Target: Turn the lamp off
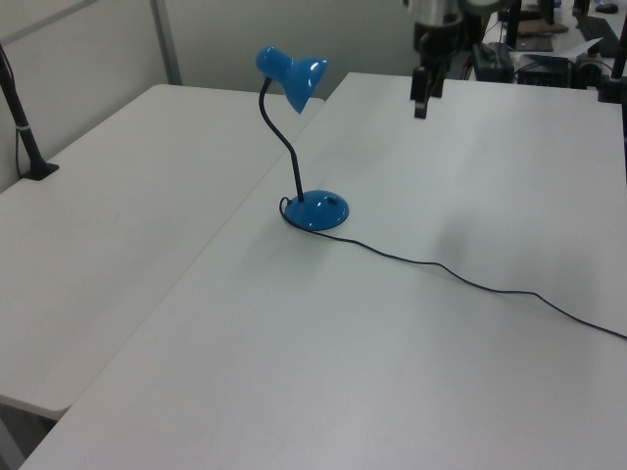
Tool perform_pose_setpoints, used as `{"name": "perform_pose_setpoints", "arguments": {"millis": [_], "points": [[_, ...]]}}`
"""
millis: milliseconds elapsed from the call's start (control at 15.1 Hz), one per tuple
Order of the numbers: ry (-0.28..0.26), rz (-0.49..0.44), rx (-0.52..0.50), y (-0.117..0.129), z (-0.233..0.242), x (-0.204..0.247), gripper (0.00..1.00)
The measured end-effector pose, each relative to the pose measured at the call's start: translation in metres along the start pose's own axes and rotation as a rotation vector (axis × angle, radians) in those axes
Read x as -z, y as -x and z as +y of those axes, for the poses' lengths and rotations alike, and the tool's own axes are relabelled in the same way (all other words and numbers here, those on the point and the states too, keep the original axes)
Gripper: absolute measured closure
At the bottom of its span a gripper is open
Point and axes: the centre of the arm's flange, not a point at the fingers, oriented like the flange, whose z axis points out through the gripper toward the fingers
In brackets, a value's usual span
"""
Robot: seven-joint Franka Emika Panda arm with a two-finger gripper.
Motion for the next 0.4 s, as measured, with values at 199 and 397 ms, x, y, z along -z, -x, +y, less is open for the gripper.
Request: {"name": "perform_pose_setpoints", "arguments": {"millis": [199,397], "points": [[-0.014,-0.016,-0.029,0.029,0.021,0.028,0.00],[-0.014,-0.037,-0.042,0.036,0.027,0.026,0.00]]}}
